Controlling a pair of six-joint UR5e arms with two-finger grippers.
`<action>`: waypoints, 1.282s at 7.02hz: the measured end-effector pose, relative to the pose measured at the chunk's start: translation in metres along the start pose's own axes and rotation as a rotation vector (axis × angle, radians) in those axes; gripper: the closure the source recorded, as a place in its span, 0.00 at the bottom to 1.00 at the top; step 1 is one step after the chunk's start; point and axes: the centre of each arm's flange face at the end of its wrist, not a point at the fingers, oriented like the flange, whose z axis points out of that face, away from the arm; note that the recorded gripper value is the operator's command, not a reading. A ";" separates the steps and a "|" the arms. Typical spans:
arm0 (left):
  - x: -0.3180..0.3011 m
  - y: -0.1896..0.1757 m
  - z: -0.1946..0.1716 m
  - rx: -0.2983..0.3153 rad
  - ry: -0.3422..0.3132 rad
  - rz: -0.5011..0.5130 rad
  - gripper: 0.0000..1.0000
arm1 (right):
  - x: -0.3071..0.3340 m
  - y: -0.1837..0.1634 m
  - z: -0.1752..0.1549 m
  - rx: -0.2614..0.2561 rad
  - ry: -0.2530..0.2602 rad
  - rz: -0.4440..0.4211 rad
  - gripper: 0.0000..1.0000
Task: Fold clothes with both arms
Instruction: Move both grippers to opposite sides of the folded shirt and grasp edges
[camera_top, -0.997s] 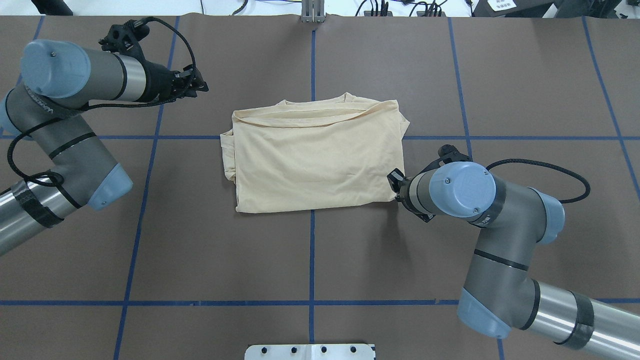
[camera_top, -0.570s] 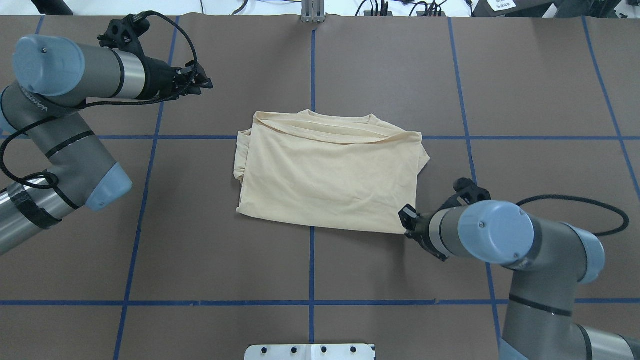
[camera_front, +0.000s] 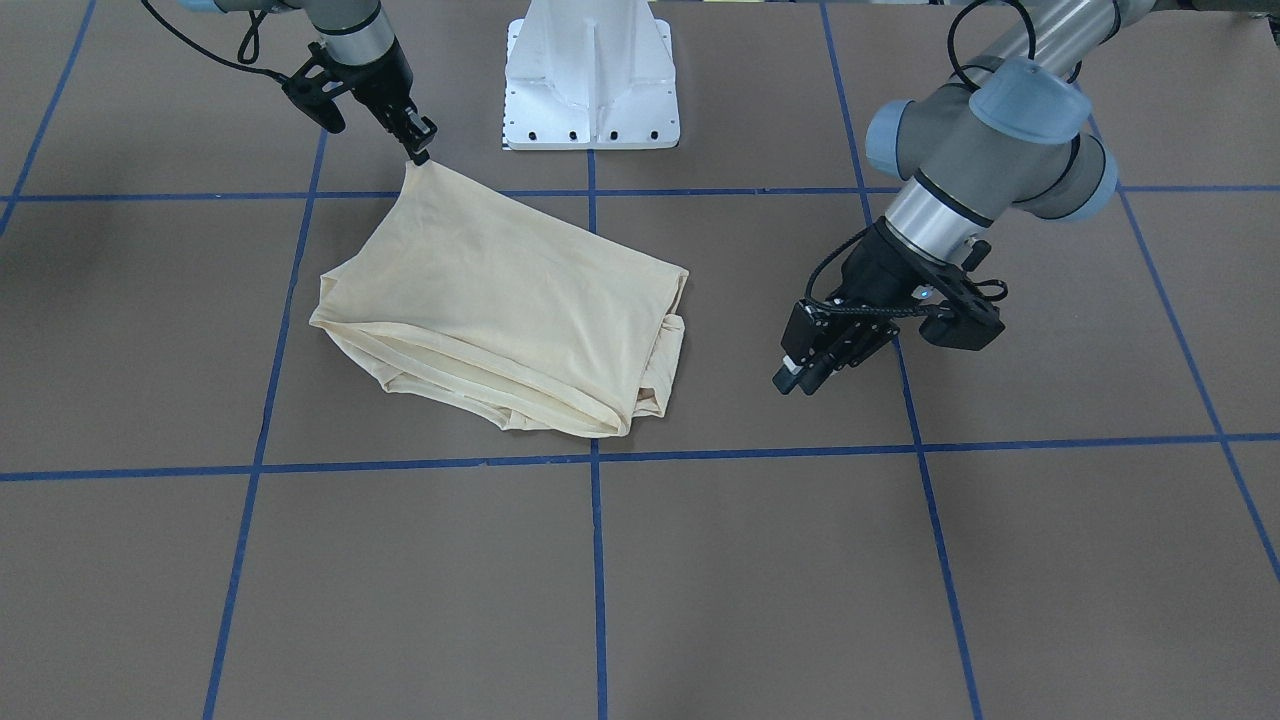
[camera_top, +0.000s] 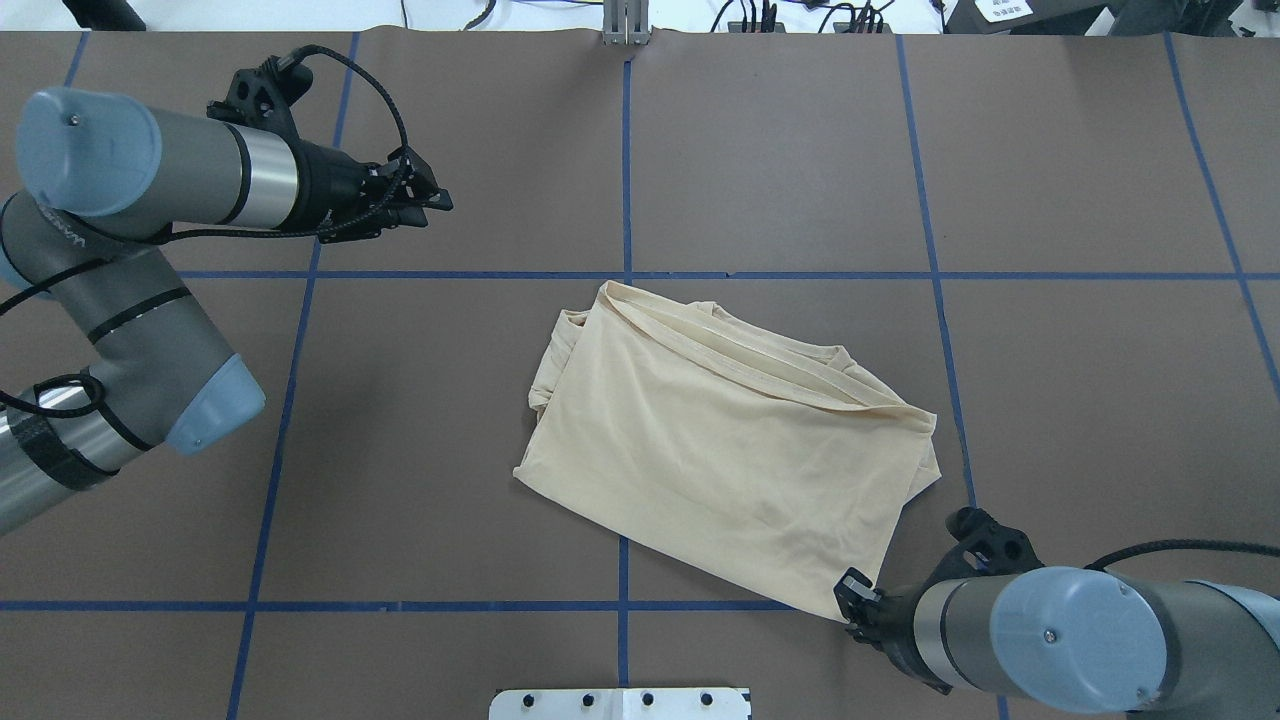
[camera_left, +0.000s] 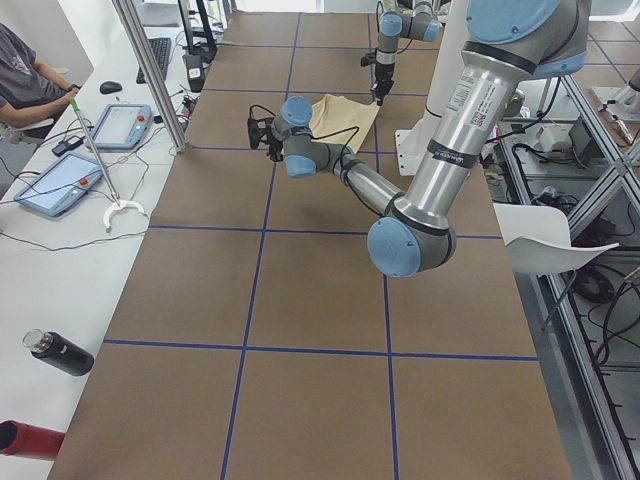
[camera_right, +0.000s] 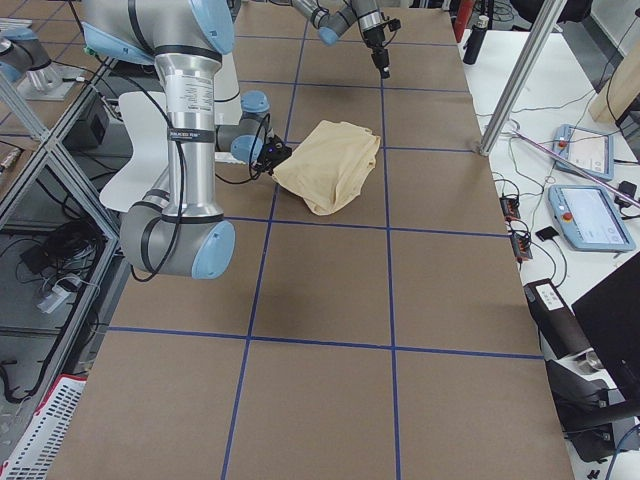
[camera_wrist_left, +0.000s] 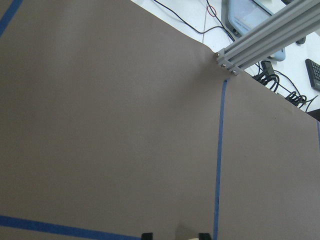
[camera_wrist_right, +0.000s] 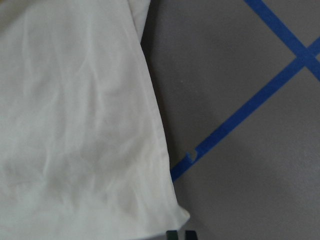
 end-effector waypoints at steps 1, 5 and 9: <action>0.001 0.017 0.005 -0.026 0.002 -0.025 0.46 | 0.004 0.005 -0.007 -0.012 -0.003 -0.007 0.00; -0.042 0.100 0.010 -0.121 -0.054 -0.110 0.46 | -0.039 -0.055 -0.074 0.027 -0.151 0.075 0.00; -0.039 0.203 0.064 -0.161 -0.141 -0.166 0.46 | -0.109 -0.130 -0.053 0.173 -0.195 -0.007 0.00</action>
